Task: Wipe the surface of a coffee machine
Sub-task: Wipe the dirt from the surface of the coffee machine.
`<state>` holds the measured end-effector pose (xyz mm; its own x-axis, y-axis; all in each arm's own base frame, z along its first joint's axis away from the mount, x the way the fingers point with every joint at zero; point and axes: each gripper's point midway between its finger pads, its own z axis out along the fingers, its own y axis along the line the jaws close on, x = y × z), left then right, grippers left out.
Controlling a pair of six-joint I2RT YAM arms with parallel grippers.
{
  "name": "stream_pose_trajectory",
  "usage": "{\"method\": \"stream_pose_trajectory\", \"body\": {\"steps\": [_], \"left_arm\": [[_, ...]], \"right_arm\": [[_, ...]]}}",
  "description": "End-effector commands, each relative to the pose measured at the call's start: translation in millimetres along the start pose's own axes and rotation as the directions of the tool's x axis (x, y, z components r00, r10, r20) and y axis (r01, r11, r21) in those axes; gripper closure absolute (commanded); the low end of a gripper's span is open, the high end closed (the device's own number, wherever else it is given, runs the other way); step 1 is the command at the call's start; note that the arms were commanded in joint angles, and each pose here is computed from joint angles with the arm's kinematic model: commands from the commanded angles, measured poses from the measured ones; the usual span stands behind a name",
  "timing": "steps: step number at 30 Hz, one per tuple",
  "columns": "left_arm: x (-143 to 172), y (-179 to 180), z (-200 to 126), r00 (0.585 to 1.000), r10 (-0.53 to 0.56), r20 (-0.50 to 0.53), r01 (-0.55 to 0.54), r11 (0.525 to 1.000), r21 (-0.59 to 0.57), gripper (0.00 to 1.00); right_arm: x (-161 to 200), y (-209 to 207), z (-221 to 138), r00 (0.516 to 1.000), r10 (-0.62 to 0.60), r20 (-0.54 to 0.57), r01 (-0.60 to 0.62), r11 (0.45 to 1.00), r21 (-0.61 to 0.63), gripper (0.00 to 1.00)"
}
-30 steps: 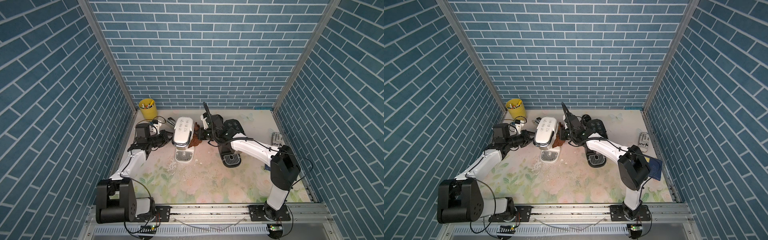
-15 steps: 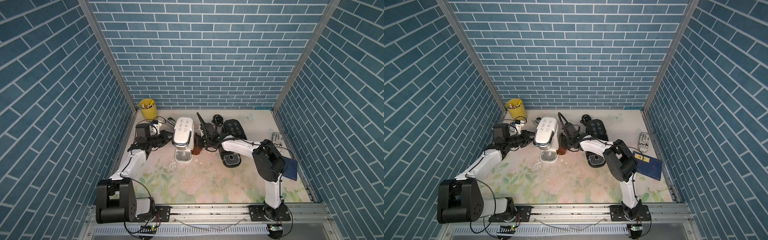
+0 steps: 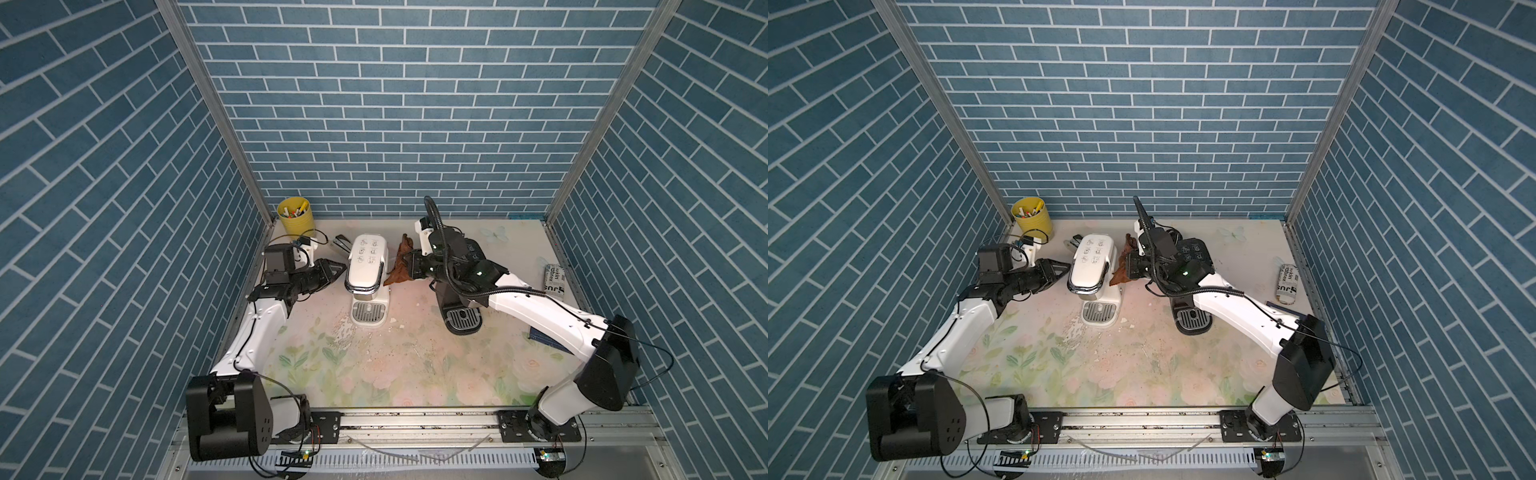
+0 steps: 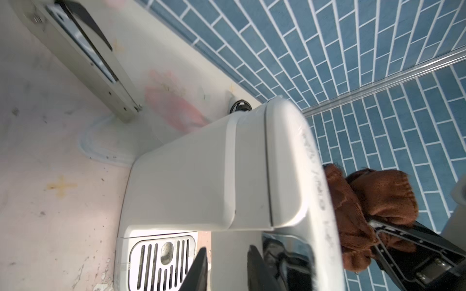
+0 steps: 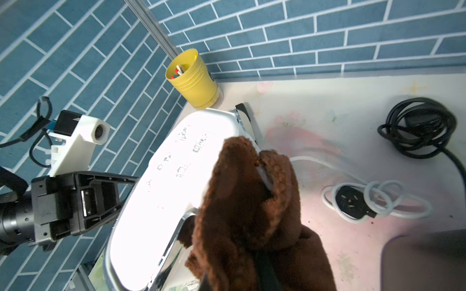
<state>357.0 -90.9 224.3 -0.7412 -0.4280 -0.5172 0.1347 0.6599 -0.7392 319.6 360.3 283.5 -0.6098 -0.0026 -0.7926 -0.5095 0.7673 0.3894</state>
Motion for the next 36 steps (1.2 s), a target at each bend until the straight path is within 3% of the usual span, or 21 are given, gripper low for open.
{"method": "stream_pose_trajectory", "body": {"steps": [1,4,7,10,13,21,26,32,36], "left_arm": [[-18.8,-15.3,-23.9,0.99,0.117,0.082,-0.113,0.992,-0.055,0.66],[-30.9,-40.6,-46.3,0.959,0.213,0.187,-0.209,0.977,-0.037,0.58],[-34.1,-51.4,-58.1,0.934,0.247,0.257,-0.248,0.968,-0.028,0.49],[-32.7,-36.0,-50.2,0.949,0.22,0.227,-0.21,0.975,-0.069,0.49],[-30.7,-14.3,-44.7,0.961,0.194,0.197,-0.169,0.977,-0.133,0.49],[-29.6,11.7,-46.7,0.971,0.123,0.206,-0.094,0.985,-0.143,0.49],[-30.8,15.3,-44.9,0.974,0.09,0.207,-0.066,0.99,-0.121,0.49],[-33.1,19.5,-42.3,0.977,0.048,0.21,-0.029,0.995,-0.093,0.49],[-33.6,20.6,-43.5,0.976,0.046,0.213,-0.027,0.995,-0.092,0.49]], "right_arm": [[-14.9,9.3,-24.3,0.99,-0.144,0.012,0.144,0.989,-0.017,1.0],[-22.0,48.2,-46.2,0.97,-0.232,0.07,0.242,0.946,-0.215,1.0],[-17.8,93.7,-62.6,0.929,-0.351,0.116,0.367,0.845,-0.39,1.0],[5.4,133.1,-63.5,0.838,-0.525,0.151,0.532,0.721,-0.444,1.0],[34.1,155.6,-47.9,0.755,-0.641,0.141,0.621,0.627,-0.47,1.0],[99.0,128.8,19.2,0.633,-0.77,-0.071,0.703,0.612,-0.363,1.0],[126.4,117.8,27.6,0.581,-0.8,-0.151,0.727,0.594,-0.346,1.0],[101.7,130.6,13.5,0.556,-0.827,-0.082,0.782,0.554,-0.286,1.0],[65.6,151.0,0.4,0.575,-0.818,0.02,0.798,0.554,-0.237,1.0]]}}
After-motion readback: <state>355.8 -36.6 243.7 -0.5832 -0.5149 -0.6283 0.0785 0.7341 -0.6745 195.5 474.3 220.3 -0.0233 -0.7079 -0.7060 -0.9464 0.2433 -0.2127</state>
